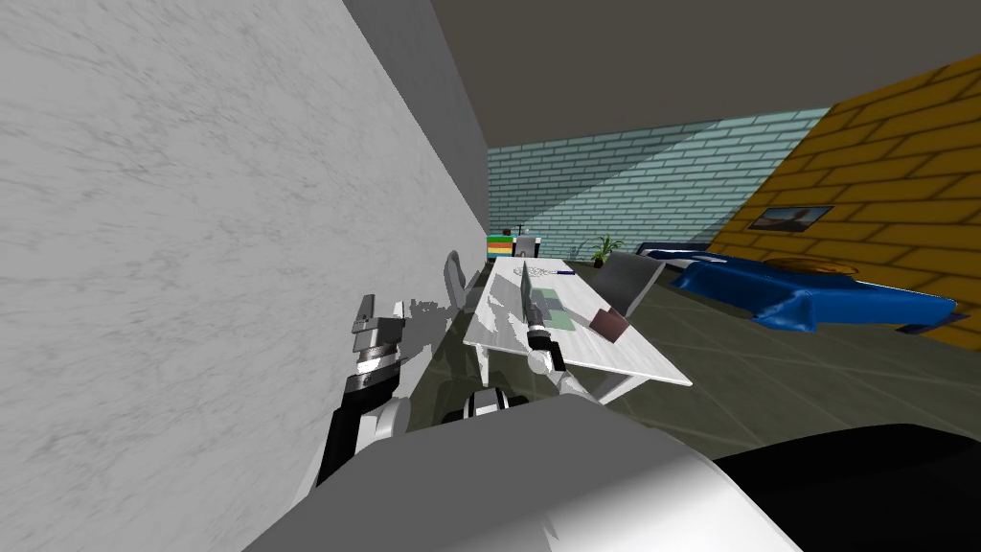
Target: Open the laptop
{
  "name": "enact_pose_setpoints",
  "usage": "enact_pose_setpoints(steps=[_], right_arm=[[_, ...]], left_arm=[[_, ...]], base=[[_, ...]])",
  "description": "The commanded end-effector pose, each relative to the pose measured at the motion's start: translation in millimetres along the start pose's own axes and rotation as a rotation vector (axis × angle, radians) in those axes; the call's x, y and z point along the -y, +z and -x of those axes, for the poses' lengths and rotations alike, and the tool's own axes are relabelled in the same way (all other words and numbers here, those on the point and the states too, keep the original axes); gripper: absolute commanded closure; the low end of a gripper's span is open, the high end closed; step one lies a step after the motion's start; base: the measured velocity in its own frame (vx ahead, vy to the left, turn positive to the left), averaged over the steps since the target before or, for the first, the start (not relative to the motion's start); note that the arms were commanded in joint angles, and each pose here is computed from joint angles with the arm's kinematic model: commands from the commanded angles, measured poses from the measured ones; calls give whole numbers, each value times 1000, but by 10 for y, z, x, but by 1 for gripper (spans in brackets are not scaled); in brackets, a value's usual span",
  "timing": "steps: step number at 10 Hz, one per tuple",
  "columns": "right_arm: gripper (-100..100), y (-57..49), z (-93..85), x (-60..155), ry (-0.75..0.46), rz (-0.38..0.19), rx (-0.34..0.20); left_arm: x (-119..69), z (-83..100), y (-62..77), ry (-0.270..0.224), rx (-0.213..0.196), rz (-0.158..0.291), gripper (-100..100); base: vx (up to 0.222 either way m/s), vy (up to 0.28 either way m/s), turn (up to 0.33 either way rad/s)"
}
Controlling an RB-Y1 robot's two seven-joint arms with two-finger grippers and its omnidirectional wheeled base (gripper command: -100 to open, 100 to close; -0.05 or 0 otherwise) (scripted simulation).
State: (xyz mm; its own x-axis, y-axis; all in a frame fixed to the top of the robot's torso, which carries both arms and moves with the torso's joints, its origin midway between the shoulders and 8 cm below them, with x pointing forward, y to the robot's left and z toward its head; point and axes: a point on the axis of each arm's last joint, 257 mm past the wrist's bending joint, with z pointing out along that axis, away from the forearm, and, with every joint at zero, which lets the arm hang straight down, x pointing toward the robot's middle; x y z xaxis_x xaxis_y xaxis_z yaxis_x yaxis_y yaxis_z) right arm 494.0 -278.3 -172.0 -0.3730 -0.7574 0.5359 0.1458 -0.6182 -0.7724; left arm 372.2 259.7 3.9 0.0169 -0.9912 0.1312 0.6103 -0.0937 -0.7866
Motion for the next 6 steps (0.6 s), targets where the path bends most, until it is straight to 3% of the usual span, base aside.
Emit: enact_pose_setpoints(steps=[1, 2, 3, 4, 5, 6], right_arm=[[-100, 131, -13, 69, 3, -4, 7], [-100, 187, -20, 101, 4, -7, 10], [-100, 159, -16, 79, 5, -6, 6], [100, 57, -5, 29, 1, -2, 3], [100, 19, -2, 9, 0, -1, 1], [100, 88, -38, 35, -10, -8, -4]], left_arm=[[0, 0, 0, 0, 0, 0, 0], [0, 0, 0, 0, 0, 0, 0], [0, 0, 0, 0, 0, 0, 0], [0, 0, 0, 0, 0, 0, 0], [0, 0, 0, 0, 0, 0, 0], [0, 0, 0, 0, 0, 0, 0]], base=[[43, 2, -46], [49, -2, -34], [24, -2, -3], [-25, 4, 59], [-45, -6, 40], [-23, -1, 5]])
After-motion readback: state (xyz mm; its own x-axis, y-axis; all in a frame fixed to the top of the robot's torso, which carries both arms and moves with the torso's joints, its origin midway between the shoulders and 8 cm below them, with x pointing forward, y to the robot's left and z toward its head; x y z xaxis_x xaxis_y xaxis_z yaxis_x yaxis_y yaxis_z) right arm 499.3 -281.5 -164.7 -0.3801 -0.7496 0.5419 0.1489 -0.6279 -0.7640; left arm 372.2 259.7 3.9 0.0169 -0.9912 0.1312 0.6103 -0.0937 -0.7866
